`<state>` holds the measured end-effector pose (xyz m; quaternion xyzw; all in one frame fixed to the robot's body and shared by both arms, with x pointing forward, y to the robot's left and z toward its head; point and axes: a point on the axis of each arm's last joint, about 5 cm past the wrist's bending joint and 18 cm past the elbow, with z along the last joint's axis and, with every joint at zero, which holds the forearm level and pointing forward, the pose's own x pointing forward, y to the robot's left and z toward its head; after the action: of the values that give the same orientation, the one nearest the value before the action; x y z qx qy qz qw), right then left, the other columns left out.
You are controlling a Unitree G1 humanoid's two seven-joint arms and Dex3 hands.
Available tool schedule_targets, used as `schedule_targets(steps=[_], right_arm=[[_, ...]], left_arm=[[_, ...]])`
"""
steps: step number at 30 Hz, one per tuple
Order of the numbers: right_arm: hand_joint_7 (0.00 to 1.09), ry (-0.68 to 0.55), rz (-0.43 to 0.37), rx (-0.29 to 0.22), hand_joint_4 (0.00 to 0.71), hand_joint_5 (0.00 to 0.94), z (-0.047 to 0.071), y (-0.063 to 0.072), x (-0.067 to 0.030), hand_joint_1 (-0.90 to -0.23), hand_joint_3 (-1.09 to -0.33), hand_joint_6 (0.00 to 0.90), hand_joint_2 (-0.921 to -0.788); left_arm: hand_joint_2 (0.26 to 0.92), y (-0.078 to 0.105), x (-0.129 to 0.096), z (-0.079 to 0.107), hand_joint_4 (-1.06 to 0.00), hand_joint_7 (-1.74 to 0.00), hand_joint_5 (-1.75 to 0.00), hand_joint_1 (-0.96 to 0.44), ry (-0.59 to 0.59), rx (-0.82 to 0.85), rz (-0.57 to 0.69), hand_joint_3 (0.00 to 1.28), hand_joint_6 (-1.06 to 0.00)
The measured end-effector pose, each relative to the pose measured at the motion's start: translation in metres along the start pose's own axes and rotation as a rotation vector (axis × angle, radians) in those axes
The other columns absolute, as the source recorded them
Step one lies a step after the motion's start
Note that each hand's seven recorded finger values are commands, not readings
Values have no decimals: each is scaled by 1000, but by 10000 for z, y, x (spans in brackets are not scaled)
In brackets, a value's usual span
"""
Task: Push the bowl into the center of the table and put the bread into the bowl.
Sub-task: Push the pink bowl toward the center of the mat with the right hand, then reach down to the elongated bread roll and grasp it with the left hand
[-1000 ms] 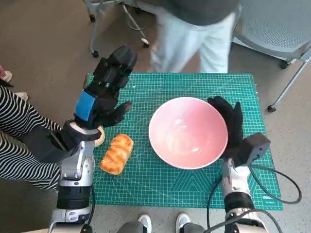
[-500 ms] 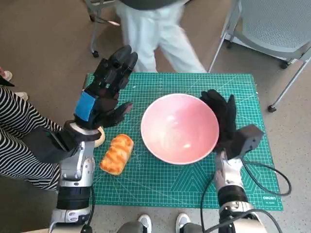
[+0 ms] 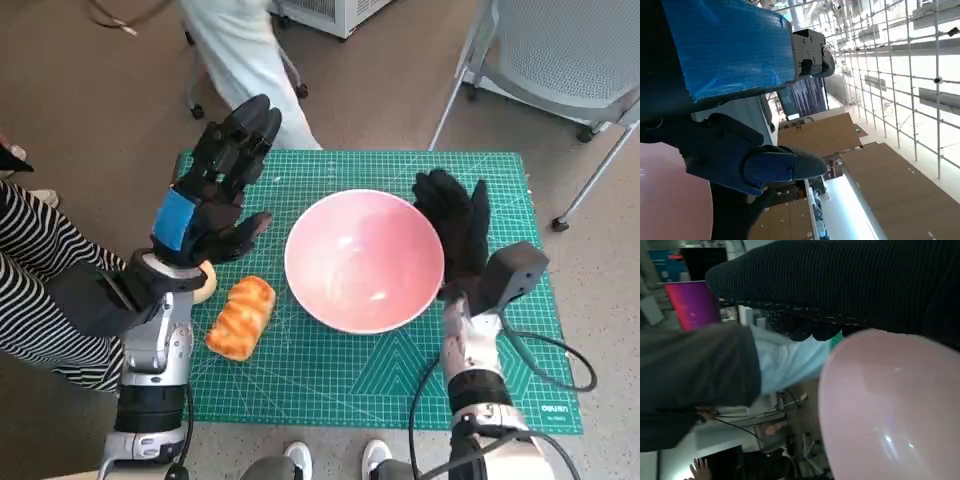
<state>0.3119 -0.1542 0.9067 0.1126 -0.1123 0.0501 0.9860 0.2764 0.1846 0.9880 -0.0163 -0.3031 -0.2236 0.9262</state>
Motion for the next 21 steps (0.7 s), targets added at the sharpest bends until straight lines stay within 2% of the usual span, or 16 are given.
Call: schedule_targets(steps=[7,9,13,18,21], right_arm=[[443,-176,22,-51,173,2,282,-43,87,-645,-855,95,-921],[480,-228,39,-66,175,2,359,-34,91,-660,-835,85,-921],[508,-313,85,-95,175,1,485,-10,62,-667,-818,82,-921],[538,-348,115,-111,170,1,553,7,14,-675,-797,67,-921],[558,-409,181,-142,170,3,648,44,-51,-680,-784,56,-921]], left_arm=[[921,7,-5,2,-44,-413,-43,-539,4,2,0,340,1],[921,4,-4,4,-45,-414,-41,-539,4,2,-1,340,1],[921,1,2,13,-44,-412,-39,-543,2,2,-3,340,1],[921,-5,11,28,-46,-412,-36,-556,-4,4,-8,339,1],[921,5,13,35,-48,-413,-35,-563,-3,7,-12,337,1]])
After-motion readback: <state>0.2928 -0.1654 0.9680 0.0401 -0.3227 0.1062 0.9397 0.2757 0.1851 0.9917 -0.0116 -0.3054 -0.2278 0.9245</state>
